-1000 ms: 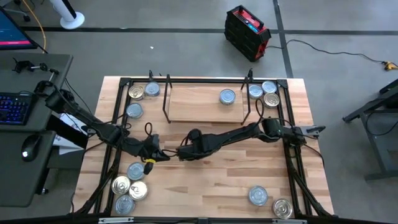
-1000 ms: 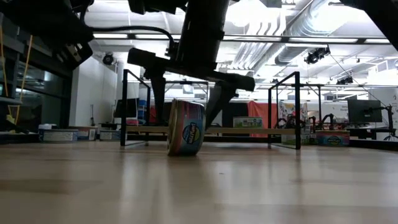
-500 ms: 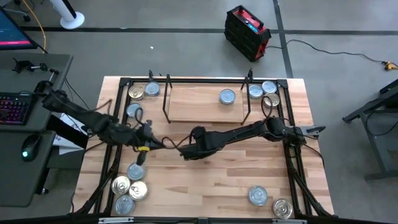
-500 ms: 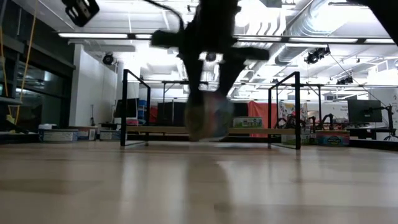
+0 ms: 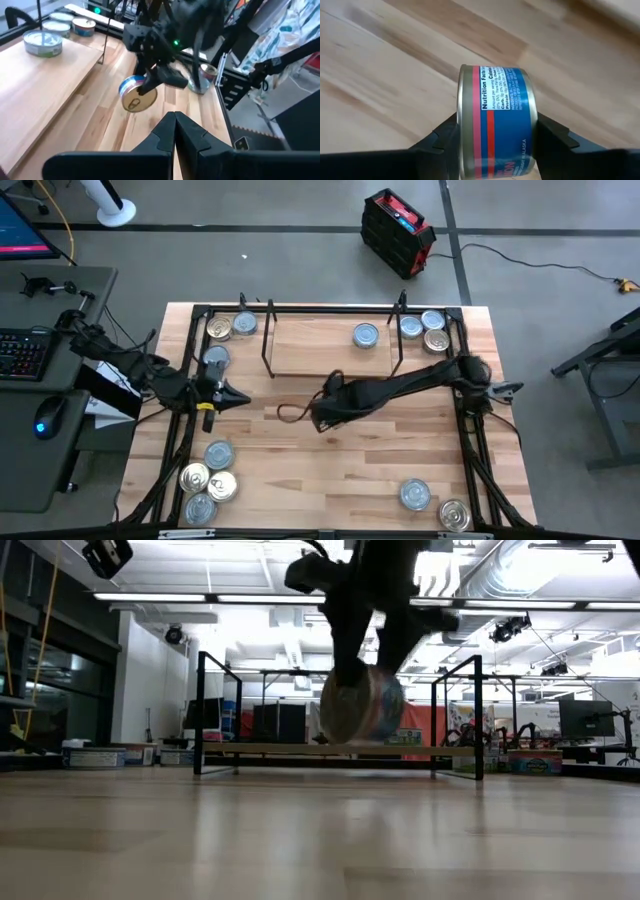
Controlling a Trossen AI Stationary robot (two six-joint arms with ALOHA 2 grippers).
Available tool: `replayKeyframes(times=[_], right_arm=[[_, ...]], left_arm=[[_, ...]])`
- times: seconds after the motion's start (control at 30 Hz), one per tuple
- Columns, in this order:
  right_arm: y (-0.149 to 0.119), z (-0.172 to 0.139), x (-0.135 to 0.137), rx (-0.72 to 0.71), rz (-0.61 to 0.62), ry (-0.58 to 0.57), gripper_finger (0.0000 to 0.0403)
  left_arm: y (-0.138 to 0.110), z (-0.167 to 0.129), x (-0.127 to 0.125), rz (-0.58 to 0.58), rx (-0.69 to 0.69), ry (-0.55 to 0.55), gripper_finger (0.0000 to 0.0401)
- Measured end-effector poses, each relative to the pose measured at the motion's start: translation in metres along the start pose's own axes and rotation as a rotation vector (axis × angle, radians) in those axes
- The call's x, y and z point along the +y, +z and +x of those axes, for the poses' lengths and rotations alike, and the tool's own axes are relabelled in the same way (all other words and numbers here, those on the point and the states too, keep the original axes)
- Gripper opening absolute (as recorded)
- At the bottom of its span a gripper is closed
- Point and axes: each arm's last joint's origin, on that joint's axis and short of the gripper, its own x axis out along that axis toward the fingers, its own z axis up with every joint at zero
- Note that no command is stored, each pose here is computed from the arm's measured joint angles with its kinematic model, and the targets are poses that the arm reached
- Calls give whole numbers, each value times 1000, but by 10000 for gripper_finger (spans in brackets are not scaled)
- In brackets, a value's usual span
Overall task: Stack canned seafood by type on shelf
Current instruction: Put the blue-pink tuna can on the shelf
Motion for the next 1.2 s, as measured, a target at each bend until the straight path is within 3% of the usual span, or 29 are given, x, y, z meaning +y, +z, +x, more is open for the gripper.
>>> replayKeyframes(times=[0.23,0.37,0.47,0.7,0.87,1.07,1.2], right_arm=[[2,19,-46,-230,337,547,164],[8,34,-66,-365,538,713,164],[20,39,-71,-431,621,776,164],[70,35,-53,-527,629,769,164],[91,48,-63,-524,633,592,164],[105,71,-74,-454,738,604,164],[115,81,-60,-444,798,648,164]], left_arm=[[6,3,-3,-19,-63,-3,1],[15,14,-3,35,-175,107,1],[23,28,2,68,-231,192,1],[29,50,20,-14,-256,322,1],[32,49,27,-2,-268,360,1],[36,40,32,70,-268,375,1],[38,30,35,91,-272,361,1]])
